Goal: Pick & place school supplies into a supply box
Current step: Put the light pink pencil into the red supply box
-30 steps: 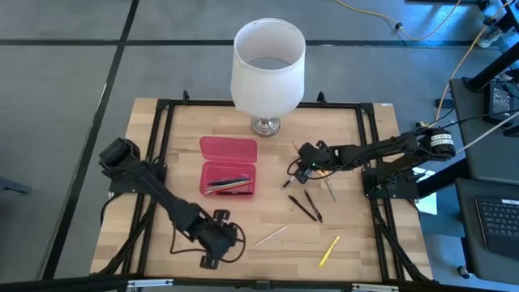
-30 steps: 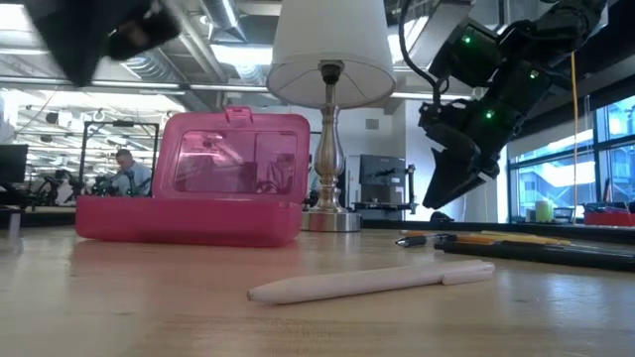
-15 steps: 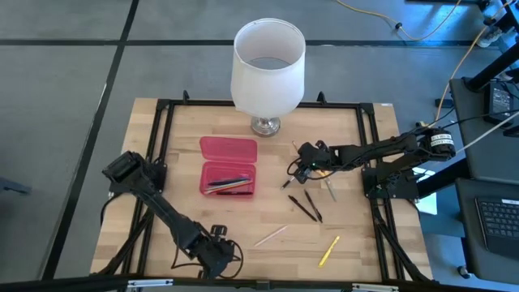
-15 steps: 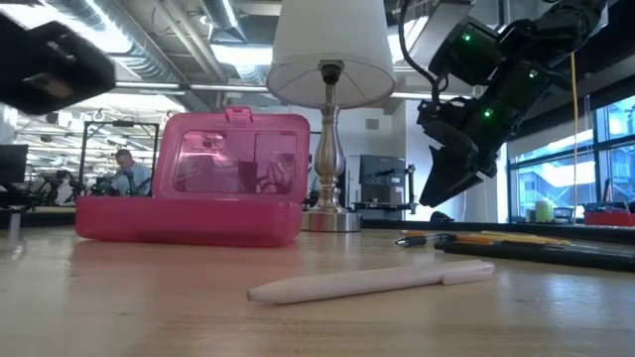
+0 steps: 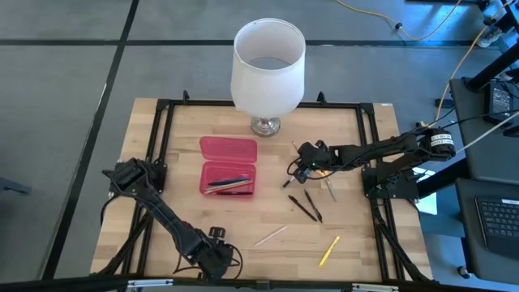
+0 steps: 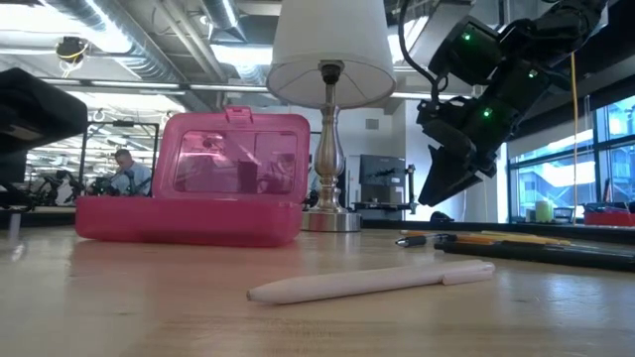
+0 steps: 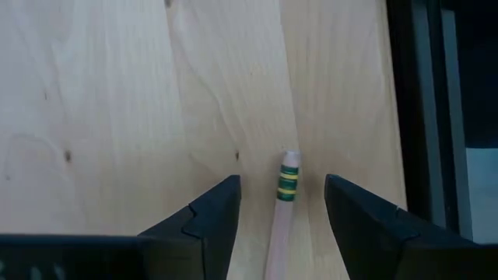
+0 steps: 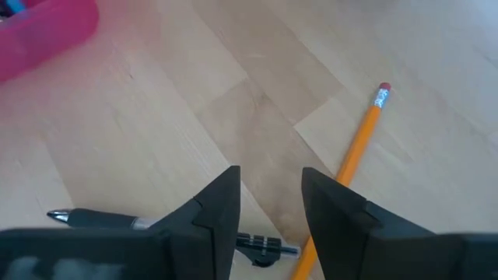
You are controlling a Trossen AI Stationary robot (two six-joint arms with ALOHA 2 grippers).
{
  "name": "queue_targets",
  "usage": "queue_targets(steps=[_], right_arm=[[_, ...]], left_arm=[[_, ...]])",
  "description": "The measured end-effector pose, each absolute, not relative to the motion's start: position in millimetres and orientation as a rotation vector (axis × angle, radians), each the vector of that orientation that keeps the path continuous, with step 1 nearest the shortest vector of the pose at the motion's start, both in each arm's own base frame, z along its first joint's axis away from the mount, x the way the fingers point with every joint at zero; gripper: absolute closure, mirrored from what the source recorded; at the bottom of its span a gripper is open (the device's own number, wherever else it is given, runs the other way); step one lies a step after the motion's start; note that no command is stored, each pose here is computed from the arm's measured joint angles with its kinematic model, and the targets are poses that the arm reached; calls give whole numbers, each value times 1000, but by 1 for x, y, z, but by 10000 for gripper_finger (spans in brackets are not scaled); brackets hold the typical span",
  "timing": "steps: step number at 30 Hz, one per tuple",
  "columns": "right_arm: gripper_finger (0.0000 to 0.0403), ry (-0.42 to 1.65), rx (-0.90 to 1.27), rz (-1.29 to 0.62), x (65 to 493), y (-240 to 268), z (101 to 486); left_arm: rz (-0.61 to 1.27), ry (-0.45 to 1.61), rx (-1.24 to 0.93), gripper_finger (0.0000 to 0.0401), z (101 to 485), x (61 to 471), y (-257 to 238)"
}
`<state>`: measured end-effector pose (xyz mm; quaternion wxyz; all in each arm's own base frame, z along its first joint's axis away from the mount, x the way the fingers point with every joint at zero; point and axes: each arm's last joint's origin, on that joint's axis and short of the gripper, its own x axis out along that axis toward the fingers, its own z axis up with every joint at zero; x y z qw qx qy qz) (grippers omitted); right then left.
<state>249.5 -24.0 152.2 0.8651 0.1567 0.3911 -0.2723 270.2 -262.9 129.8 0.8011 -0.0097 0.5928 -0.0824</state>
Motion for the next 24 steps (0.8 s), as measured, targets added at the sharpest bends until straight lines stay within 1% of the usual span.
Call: queue_targets(steps=[5, 24], right_arm=[[261, 820, 327, -570, 249, -24, 152], [261, 821, 326, -570, 249, -24, 152]], left_arm=[[-125, 1269, 21, 239, 128, 265, -263], [-92, 1237, 72, 368, 125, 262, -265]])
